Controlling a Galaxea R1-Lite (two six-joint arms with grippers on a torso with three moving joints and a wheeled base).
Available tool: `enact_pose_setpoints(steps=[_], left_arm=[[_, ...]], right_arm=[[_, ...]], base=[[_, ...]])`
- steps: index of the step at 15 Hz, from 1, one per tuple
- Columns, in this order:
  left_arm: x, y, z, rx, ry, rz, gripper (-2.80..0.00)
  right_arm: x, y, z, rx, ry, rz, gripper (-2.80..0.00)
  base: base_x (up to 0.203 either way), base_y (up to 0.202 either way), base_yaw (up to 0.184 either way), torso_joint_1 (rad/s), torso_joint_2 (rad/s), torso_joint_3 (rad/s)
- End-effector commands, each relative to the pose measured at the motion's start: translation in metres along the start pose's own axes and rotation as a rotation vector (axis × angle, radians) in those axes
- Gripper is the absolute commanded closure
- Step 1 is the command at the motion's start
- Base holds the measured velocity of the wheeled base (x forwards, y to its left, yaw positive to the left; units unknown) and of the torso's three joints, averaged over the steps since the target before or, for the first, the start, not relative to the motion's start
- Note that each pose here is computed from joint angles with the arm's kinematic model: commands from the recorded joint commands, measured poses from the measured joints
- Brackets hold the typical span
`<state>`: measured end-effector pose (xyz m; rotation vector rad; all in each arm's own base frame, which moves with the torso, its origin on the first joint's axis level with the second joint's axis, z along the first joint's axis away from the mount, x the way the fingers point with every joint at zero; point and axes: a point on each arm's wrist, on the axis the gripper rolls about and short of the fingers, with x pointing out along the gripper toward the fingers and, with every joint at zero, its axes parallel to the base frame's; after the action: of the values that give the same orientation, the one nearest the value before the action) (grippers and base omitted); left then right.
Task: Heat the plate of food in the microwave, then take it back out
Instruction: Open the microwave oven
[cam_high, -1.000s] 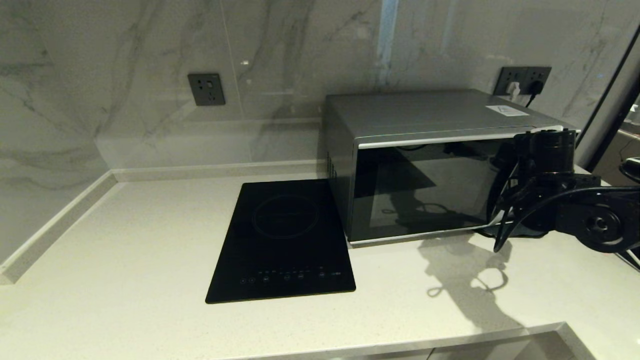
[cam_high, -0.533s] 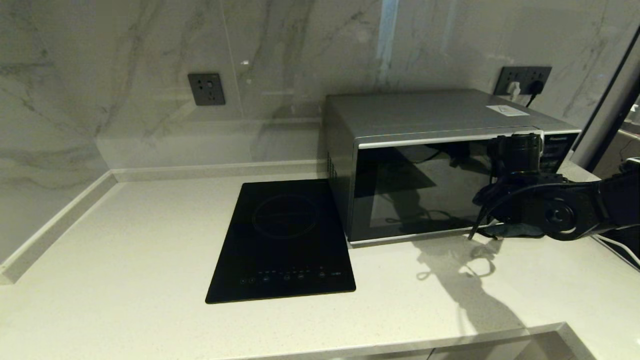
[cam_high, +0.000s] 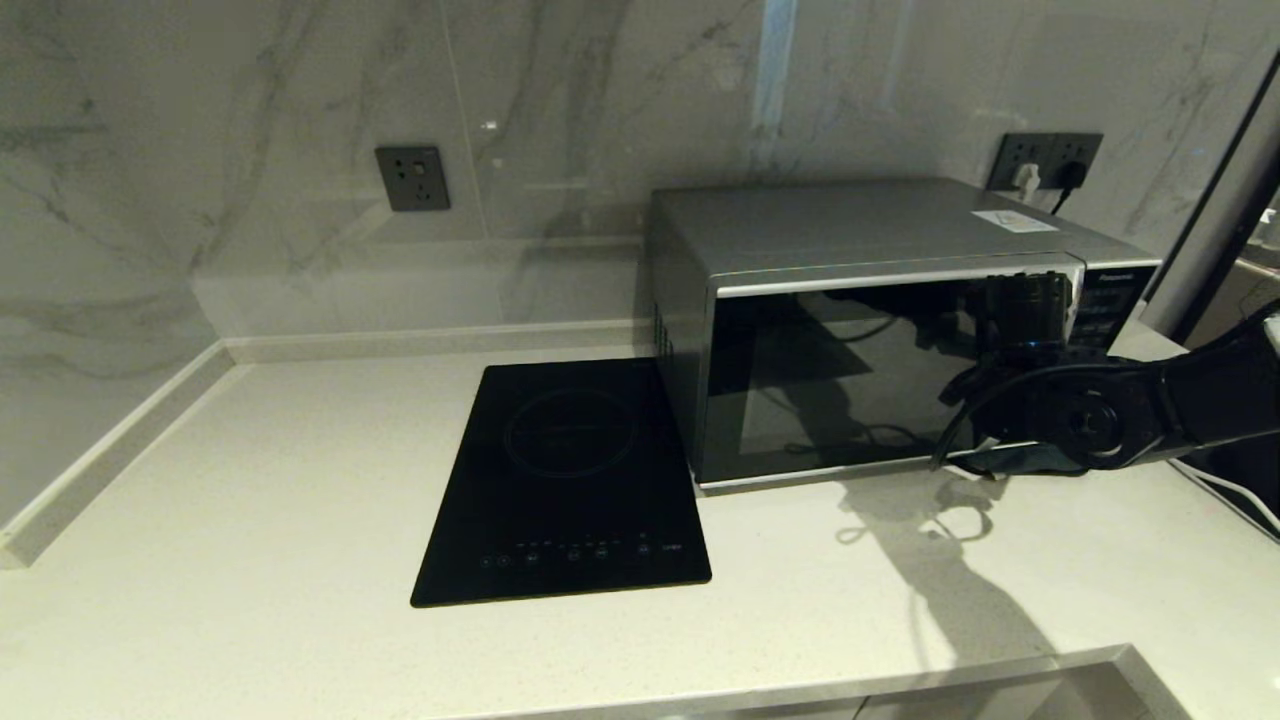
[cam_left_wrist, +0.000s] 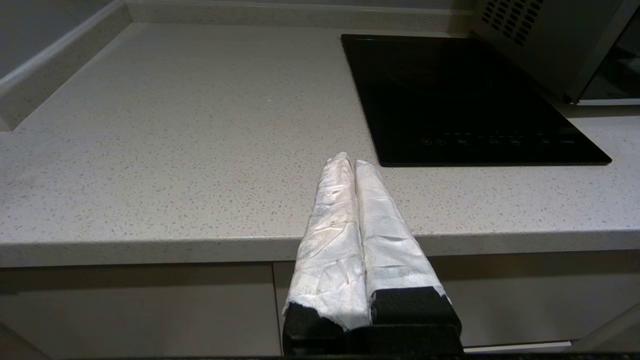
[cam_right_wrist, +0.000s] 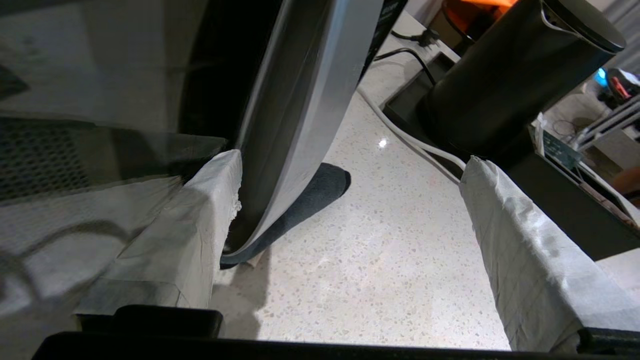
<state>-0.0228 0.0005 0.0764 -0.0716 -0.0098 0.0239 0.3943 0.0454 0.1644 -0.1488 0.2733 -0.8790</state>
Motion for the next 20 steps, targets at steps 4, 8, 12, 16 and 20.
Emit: enact_pose_setpoints(steps=[4, 8, 12, 16, 20], left_arm=[[0.0, 0.0, 0.0, -0.001, 0.001, 0.0, 0.0], [0.0, 0.0, 0.0, -0.001, 0.001, 0.0, 0.0], [0.0, 0.0, 0.0, -0.001, 0.001, 0.0, 0.0], [0.0, 0.0, 0.0, -0.001, 0.001, 0.0, 0.0], [0.0, 0.0, 0.0, -0.001, 0.001, 0.0, 0.0]], right_arm=[[0.016, 0.002, -0.001, 0.011, 0.005, -0.03, -2.8], [0.021, 0.0, -0.001, 0.014, 0.007, -0.038, -2.8], [0.031, -0.005, -0.001, 0.02, 0.014, -0.057, -2.8], [0.038, -0.011, -0.001, 0.029, 0.021, -0.056, -2.8], [0.038, -0.011, -0.003, 0.028, 0.022, -0.056, -2.8]], base=[[0.0, 0.0, 0.0, 0.0, 0.0, 0.0], [0.0, 0.0, 0.0, 0.0, 0.0, 0.0], [0.0, 0.0, 0.0, 0.0, 0.0, 0.0], [0.0, 0.0, 0.0, 0.0, 0.0, 0.0], [0.0, 0.0, 0.0, 0.0, 0.0, 0.0]])
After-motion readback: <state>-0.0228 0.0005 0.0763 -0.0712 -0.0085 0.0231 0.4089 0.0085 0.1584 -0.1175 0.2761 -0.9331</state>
